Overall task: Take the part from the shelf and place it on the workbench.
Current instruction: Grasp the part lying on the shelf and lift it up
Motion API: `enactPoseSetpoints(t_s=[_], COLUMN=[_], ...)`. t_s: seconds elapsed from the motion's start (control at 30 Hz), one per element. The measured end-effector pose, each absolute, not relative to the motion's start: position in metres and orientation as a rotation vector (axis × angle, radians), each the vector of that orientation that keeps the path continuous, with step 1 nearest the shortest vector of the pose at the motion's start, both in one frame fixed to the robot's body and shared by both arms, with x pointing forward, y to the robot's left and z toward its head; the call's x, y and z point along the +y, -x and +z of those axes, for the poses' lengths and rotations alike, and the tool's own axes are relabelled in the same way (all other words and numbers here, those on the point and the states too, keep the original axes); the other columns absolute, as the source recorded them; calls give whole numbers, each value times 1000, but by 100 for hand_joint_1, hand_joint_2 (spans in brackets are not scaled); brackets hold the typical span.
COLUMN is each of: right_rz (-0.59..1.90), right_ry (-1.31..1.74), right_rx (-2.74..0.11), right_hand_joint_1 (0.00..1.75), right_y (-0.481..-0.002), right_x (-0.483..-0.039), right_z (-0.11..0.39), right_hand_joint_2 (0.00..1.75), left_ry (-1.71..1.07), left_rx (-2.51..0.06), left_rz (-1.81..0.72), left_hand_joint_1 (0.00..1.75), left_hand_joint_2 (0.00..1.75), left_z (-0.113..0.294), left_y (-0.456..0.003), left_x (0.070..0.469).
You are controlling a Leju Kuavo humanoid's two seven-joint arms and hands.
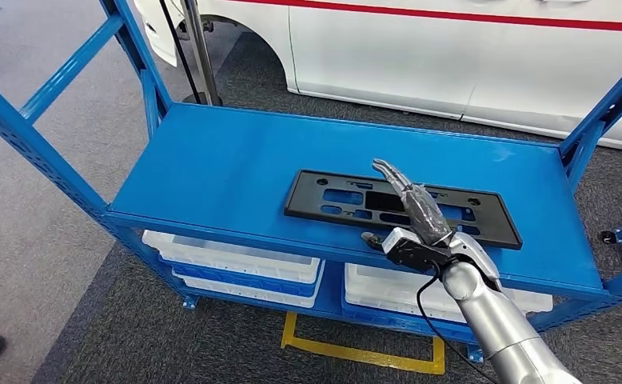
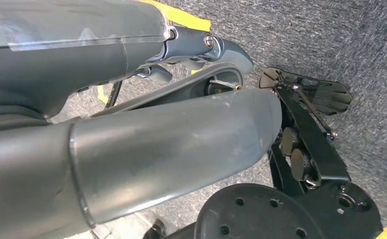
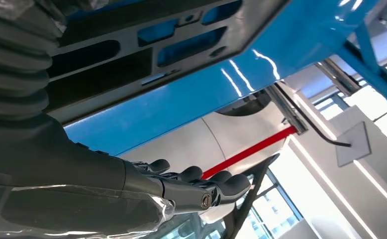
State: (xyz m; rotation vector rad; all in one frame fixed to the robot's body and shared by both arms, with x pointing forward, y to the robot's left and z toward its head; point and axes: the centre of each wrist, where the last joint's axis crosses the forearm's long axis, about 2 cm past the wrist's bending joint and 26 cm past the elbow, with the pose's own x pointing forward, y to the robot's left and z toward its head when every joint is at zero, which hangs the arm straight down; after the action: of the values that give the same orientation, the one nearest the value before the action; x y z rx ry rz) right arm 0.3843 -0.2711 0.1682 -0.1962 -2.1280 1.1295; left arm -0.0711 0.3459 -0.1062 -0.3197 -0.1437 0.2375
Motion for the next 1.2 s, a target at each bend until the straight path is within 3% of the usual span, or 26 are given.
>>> enactPoseSetpoints(t_s=[0.57,0.7,1.2], right_rz=[1069,1068,1260], right_ry=[188,192,412], right_rx=[-2194,-2195,-2071], right_hand_joint_1=[0,0,0], right_y=[-377,-377,-378], right_x=[-277,-277,-272], right_z=[177,178,171], right_hand_joint_2=[0,175,175], left_ry=[316,318,317], left_rx=[-147,-148,-152], left_rz=[243,244,253], left_hand_joint_1=[0,0,0], left_hand_joint_2=[0,0,0], left_z=[-106,-106,-106], left_y=[71,71,70], left_x=[346,346,345])
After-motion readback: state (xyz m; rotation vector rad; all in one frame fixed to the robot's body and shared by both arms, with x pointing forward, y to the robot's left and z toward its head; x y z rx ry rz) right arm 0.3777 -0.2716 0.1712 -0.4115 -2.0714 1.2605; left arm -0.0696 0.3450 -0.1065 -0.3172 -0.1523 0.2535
